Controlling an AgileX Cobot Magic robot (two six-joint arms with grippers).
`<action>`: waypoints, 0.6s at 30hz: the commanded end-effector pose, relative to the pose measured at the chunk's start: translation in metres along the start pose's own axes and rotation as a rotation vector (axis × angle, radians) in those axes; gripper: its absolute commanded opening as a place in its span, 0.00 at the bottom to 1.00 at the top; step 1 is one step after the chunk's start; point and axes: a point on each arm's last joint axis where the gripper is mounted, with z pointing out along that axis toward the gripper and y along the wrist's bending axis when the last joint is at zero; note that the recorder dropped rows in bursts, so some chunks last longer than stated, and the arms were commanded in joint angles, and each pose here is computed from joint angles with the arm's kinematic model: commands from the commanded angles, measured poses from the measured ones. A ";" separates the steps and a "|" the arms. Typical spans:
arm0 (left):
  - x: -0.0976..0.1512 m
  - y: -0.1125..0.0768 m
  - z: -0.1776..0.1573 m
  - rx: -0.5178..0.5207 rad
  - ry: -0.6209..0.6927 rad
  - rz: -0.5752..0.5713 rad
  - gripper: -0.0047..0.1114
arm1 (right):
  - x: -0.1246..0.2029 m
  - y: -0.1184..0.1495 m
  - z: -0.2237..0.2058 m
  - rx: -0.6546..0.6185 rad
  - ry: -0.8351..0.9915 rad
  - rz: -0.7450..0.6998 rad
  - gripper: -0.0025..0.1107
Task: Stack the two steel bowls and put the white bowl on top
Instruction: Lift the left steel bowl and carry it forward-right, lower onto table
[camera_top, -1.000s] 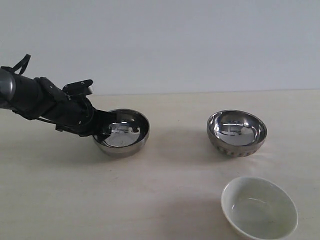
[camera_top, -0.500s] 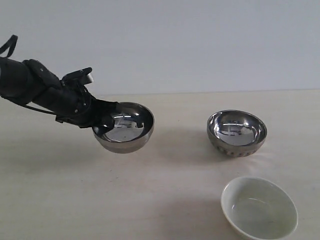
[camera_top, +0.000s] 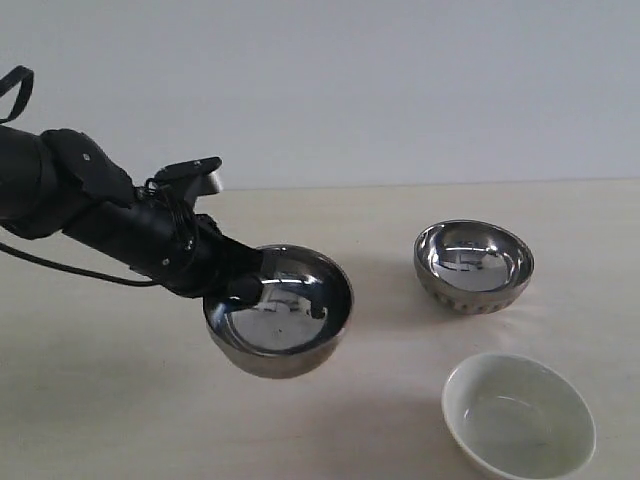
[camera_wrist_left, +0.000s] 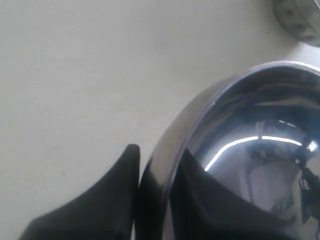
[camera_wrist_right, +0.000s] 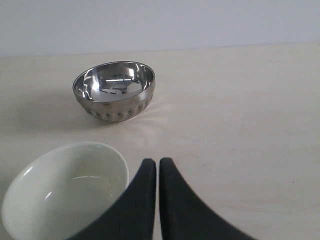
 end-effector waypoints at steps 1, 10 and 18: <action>0.013 -0.027 0.003 0.022 0.009 0.066 0.07 | 0.000 0.000 0.000 0.005 -0.008 -0.005 0.02; 0.038 -0.057 0.017 0.068 0.025 0.106 0.07 | 0.000 0.000 0.000 0.005 -0.008 -0.005 0.02; 0.058 -0.048 0.025 0.036 0.022 0.075 0.07 | 0.000 0.000 0.000 0.005 -0.008 -0.005 0.02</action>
